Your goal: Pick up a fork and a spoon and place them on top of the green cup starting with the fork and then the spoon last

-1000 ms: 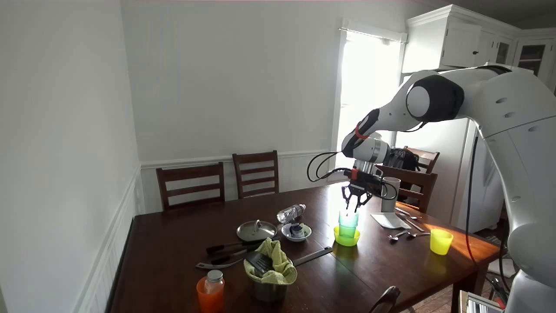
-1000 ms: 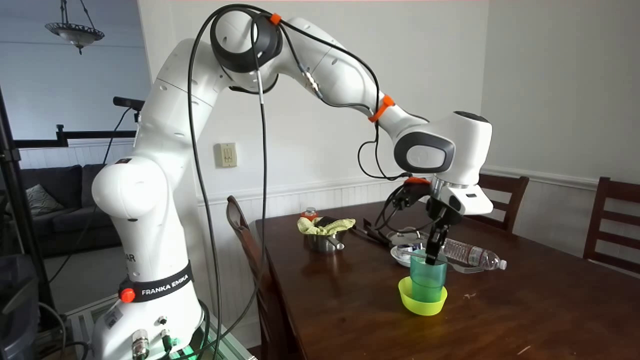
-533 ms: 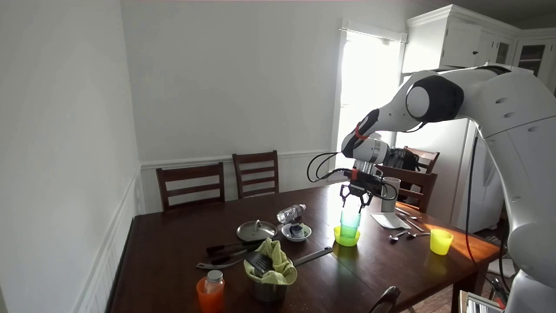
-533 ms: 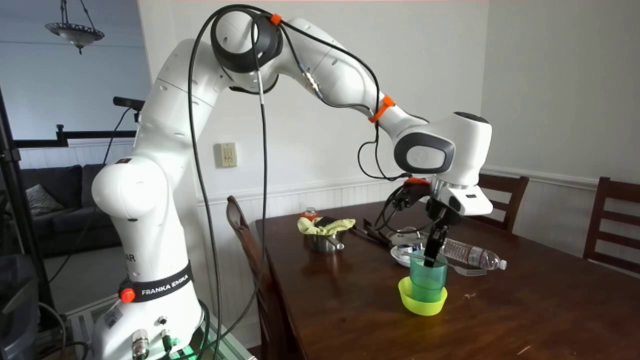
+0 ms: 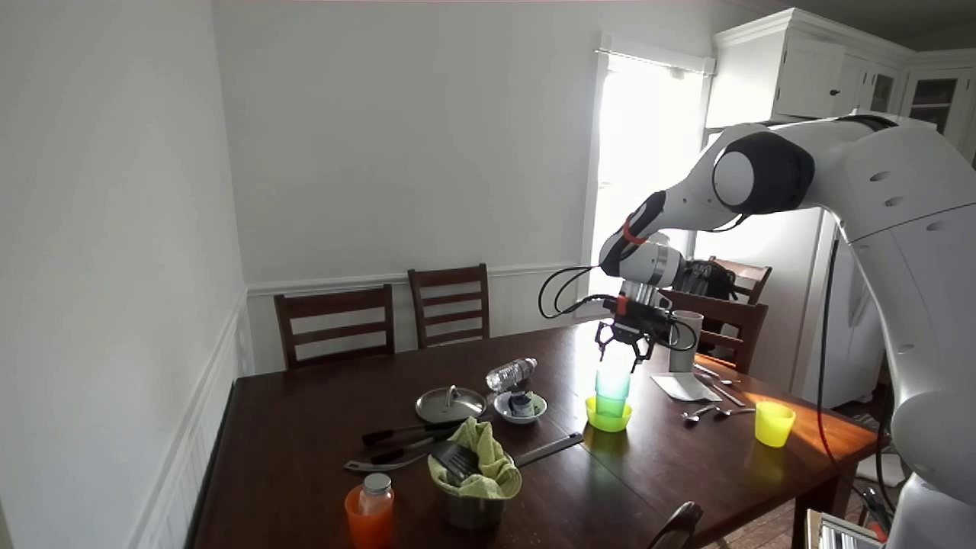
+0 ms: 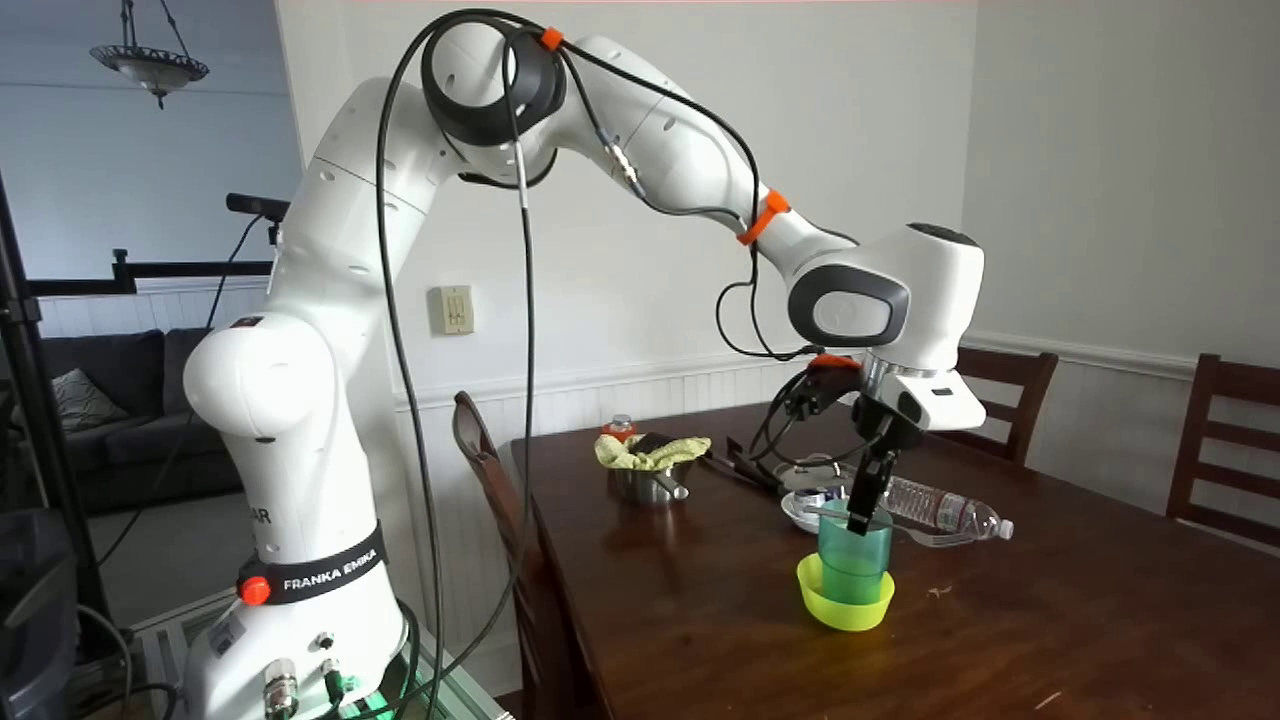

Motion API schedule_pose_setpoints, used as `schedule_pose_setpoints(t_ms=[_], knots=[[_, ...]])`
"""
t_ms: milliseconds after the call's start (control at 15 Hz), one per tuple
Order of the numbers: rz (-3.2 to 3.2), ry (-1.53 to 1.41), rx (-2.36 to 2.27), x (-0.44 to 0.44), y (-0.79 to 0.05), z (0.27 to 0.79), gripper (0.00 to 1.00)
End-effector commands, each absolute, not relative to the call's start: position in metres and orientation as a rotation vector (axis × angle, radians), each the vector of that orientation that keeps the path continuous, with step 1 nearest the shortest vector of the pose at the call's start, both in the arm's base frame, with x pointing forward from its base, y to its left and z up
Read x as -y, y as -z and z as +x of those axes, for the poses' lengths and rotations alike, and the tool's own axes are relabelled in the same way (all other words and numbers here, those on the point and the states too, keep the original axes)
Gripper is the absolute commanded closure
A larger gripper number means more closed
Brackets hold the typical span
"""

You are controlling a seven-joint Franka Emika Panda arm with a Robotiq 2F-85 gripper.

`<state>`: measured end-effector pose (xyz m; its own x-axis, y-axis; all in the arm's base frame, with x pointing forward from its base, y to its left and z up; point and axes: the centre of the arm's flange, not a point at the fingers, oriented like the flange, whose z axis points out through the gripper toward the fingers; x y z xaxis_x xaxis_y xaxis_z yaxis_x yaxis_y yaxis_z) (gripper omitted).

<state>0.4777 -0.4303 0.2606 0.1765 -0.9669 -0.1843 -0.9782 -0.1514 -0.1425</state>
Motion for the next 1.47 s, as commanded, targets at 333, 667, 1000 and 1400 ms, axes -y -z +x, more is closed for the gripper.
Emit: schedule_pose_setpoints(t_ms=[333, 667, 1000, 1400], knots=[[-2.204, -0.041, -1.890, 0.434, -0.274, 0.478, 0.00], [-2.145, 0.016, -1.981, 0.442, -0.289, 0.454, 0.00], [-2.017, 0.061, -2.112, 0.485, -0.303, 0.399, 0.00], [-1.966, 0.007, -2.169, 0.520, -0.284, 0.357, 0.00]])
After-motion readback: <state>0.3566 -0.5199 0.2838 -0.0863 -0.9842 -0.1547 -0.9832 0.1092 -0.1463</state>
